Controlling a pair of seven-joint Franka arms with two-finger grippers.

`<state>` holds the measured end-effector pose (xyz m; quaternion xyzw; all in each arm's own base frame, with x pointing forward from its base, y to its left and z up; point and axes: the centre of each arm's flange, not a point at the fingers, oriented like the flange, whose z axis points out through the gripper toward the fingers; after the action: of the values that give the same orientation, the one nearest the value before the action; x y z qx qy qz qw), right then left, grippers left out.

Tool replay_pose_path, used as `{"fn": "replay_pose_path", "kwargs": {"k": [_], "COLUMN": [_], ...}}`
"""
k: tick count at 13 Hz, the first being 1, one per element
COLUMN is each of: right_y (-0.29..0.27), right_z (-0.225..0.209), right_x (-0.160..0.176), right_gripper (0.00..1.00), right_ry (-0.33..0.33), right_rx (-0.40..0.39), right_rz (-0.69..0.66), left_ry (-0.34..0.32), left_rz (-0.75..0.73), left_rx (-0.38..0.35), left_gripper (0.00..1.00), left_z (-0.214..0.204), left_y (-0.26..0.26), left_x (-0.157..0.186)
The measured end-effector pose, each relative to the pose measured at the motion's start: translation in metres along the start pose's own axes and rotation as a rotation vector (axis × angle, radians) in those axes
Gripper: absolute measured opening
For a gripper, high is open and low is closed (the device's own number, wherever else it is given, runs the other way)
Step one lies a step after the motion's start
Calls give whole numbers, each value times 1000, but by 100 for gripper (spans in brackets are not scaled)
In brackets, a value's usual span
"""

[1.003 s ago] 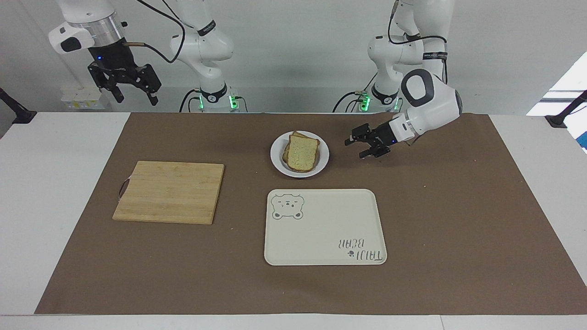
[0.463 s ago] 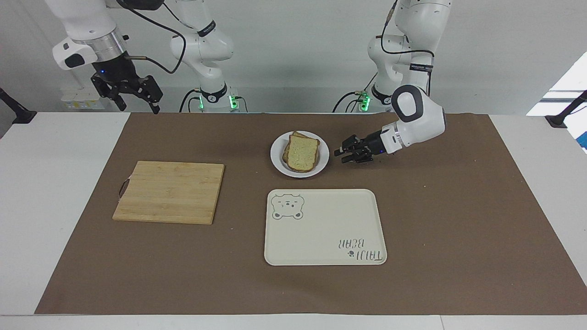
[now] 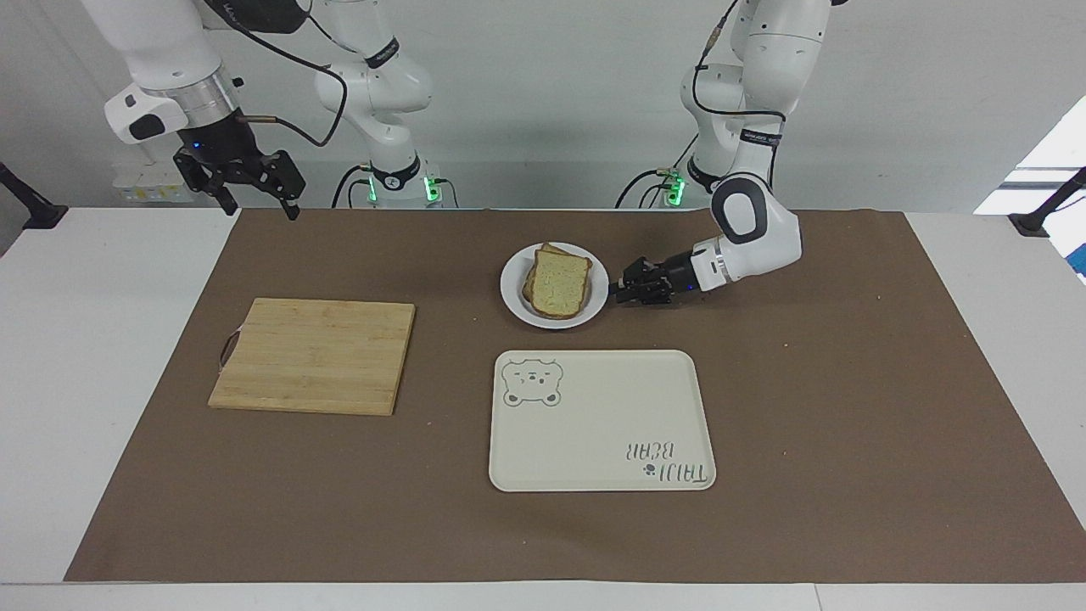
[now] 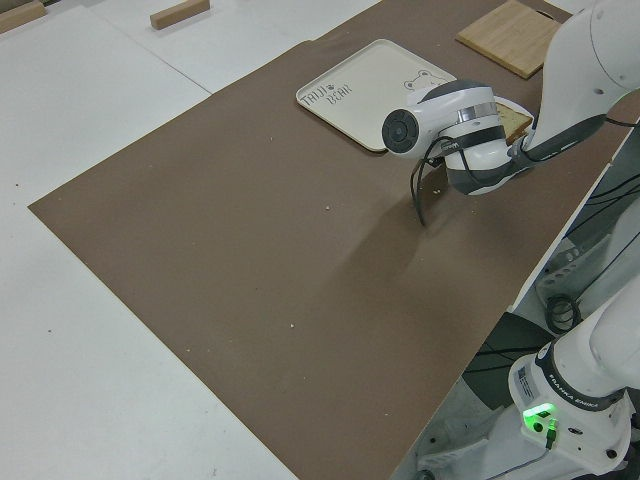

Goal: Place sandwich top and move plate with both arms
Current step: 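Grip the white plate rim with the left gripper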

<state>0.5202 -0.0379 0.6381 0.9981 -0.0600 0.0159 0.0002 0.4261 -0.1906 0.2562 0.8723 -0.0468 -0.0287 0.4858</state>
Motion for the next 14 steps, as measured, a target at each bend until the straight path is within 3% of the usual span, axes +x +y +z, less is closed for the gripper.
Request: {"fn": "replay_pose_path", "kwargs": {"k": [3,14], "right_y": [-3,-8], "right_z": [-24,-33], "right_x": [-6,-14], "right_gripper": [100,100], "right_ry": [17,3], "right_rx": [-49,-20], "right_rz": [-21,-26], "left_ry": [5,-2], "left_rz": [9,13], "left_rx": [-20,7], "left_gripper": [26,26], "left_z": [10,34], "left_y": [0,2], "left_x": [-8,-17]}}
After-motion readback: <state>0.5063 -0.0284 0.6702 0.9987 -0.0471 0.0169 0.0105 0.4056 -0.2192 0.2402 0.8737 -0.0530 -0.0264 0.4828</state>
